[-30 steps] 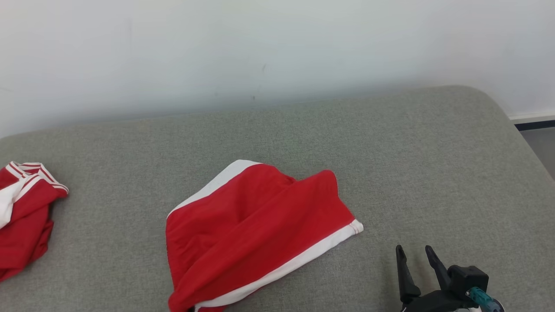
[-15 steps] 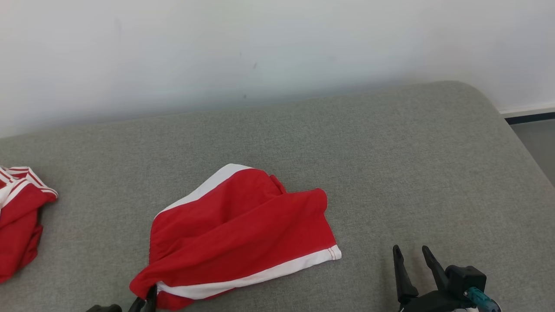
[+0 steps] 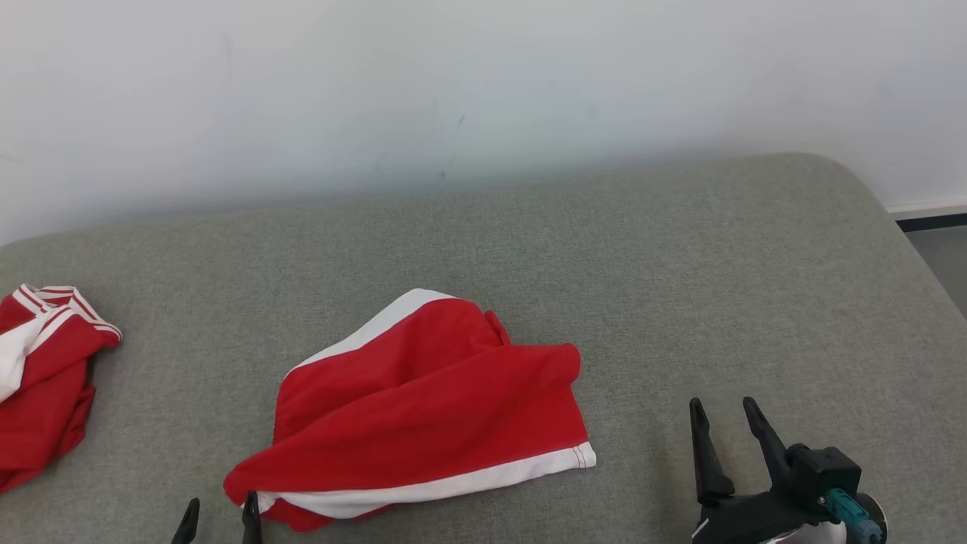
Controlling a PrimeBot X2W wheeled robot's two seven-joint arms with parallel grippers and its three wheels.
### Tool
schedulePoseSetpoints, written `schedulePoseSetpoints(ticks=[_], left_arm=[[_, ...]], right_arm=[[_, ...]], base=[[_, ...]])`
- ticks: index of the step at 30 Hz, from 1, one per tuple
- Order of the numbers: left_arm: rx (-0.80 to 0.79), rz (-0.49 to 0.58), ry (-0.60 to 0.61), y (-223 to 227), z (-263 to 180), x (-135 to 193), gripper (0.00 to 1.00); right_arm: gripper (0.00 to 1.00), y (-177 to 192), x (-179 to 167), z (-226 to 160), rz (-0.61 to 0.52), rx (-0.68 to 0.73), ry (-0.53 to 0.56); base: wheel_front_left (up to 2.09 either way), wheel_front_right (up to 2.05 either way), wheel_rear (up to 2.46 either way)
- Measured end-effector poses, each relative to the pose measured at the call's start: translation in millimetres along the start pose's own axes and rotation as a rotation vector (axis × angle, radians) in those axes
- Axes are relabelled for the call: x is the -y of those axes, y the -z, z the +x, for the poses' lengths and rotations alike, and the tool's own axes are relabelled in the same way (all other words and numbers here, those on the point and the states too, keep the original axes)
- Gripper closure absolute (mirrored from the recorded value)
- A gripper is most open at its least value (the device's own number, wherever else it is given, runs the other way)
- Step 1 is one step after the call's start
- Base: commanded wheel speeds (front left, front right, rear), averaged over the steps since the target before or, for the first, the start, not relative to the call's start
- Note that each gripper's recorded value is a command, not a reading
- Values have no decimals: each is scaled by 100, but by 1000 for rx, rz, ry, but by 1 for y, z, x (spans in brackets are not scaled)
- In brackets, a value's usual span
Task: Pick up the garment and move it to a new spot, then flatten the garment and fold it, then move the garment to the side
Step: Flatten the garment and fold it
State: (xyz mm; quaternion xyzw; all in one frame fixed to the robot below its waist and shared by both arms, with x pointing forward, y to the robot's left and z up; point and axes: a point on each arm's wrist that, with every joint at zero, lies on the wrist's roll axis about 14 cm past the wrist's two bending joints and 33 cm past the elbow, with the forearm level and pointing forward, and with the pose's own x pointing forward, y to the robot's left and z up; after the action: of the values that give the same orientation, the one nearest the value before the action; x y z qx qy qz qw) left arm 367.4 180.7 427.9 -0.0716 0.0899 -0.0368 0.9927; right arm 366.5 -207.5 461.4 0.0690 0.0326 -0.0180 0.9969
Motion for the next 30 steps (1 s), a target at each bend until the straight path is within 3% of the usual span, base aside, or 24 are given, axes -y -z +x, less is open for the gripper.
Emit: schedulePoseSetpoints(ticks=[14, 26, 30], left_arm=[[63, 86, 1, -14, -10, 13, 0], [44, 77, -26, -6, -17, 10, 0], [19, 38, -27, 3, -17, 11, 0]], right_arm=[[0, -8, -44, -4, -98, 33, -146], [0, 4, -51, -5, -99, -2, -171], [0, 24, -57, -7, -90, -65, -190]], base=[[0, 0, 0], [0, 0, 0], [0, 0, 0]])
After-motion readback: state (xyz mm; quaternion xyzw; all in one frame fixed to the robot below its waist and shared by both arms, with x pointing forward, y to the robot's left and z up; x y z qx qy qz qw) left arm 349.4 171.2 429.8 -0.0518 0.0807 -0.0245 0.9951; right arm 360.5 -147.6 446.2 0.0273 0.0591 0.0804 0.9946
